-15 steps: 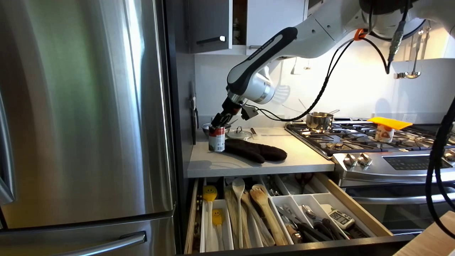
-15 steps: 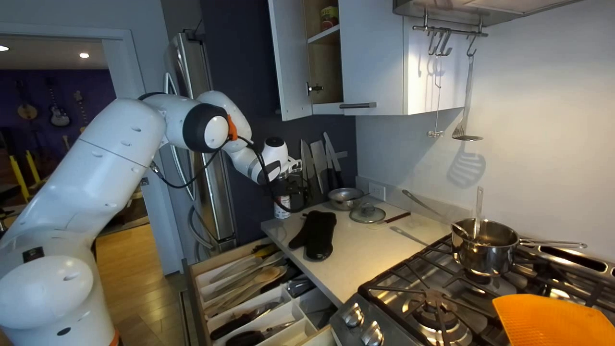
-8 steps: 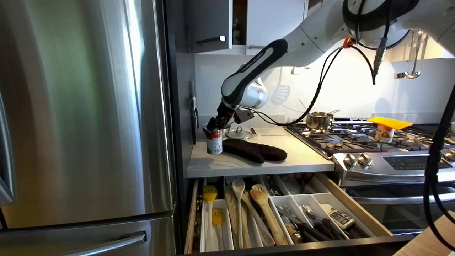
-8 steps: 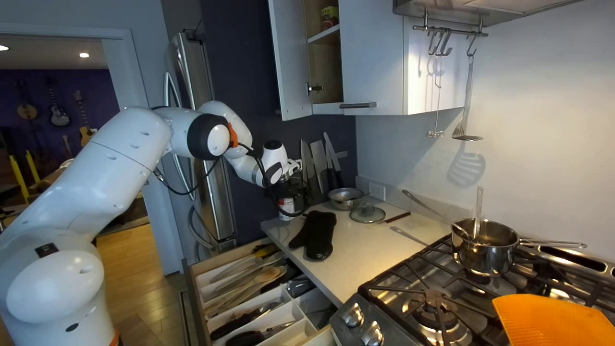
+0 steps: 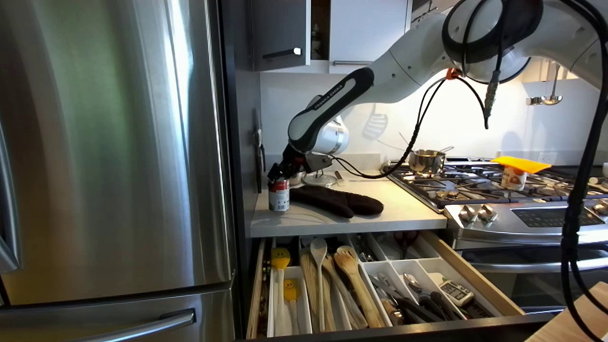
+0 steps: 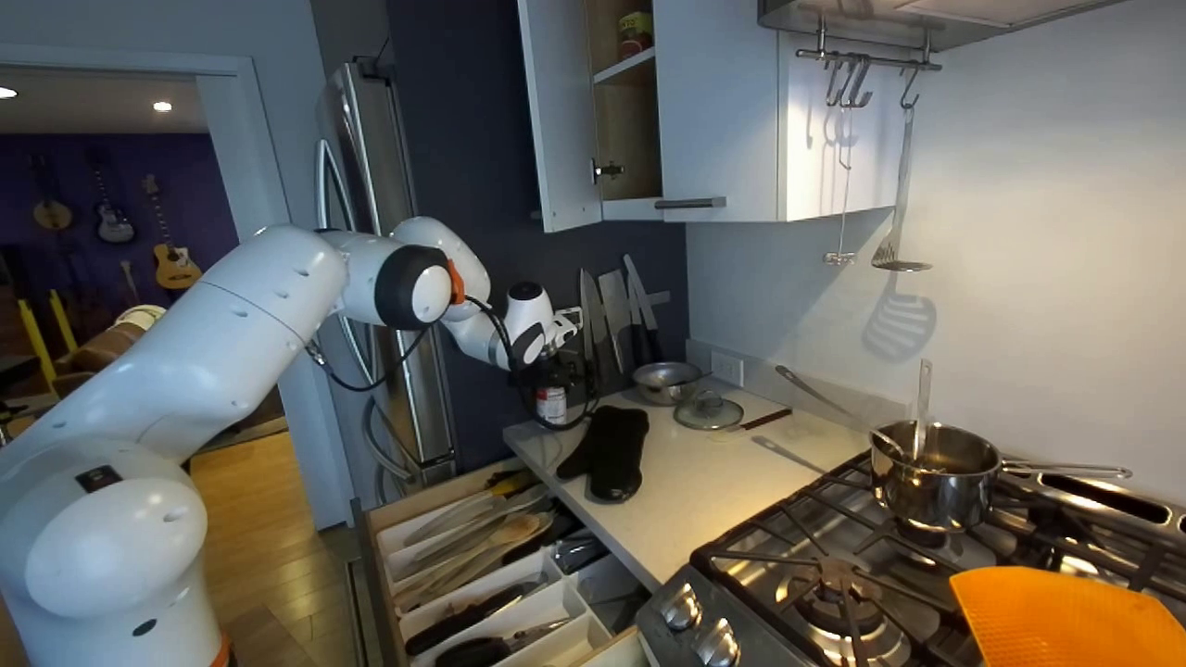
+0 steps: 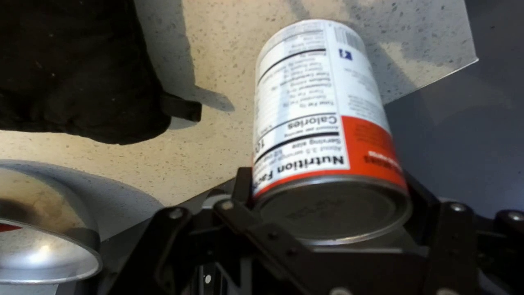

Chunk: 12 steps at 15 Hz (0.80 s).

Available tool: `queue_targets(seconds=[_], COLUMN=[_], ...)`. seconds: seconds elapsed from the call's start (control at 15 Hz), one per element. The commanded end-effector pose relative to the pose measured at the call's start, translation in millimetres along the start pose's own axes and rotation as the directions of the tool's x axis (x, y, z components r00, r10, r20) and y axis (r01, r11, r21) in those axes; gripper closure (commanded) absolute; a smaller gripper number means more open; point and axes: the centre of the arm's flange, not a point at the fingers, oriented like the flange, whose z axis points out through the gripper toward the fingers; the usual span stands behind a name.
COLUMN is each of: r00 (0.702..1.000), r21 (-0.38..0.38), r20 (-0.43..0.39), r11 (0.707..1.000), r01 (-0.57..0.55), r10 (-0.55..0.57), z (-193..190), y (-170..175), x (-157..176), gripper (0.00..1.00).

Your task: Move the red and white tin forward to the left

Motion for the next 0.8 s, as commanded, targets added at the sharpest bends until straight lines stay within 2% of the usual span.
queue_targets(seconds=[0.0,0.47,0.73], r00=[0.999,0.998,0.998], r21=[-0.039,-0.104,-0.113], r20=[-0.036,-0.057,-0.057], r11=[0.999,0.994,0.993], r01=[-0.023,-0.029,-0.025], r10=[0.022,0.023,0.019], z=[9,18,22], y=[0,-5,-9], x=[14,15,16], gripper=[0.42,0.42,0.42])
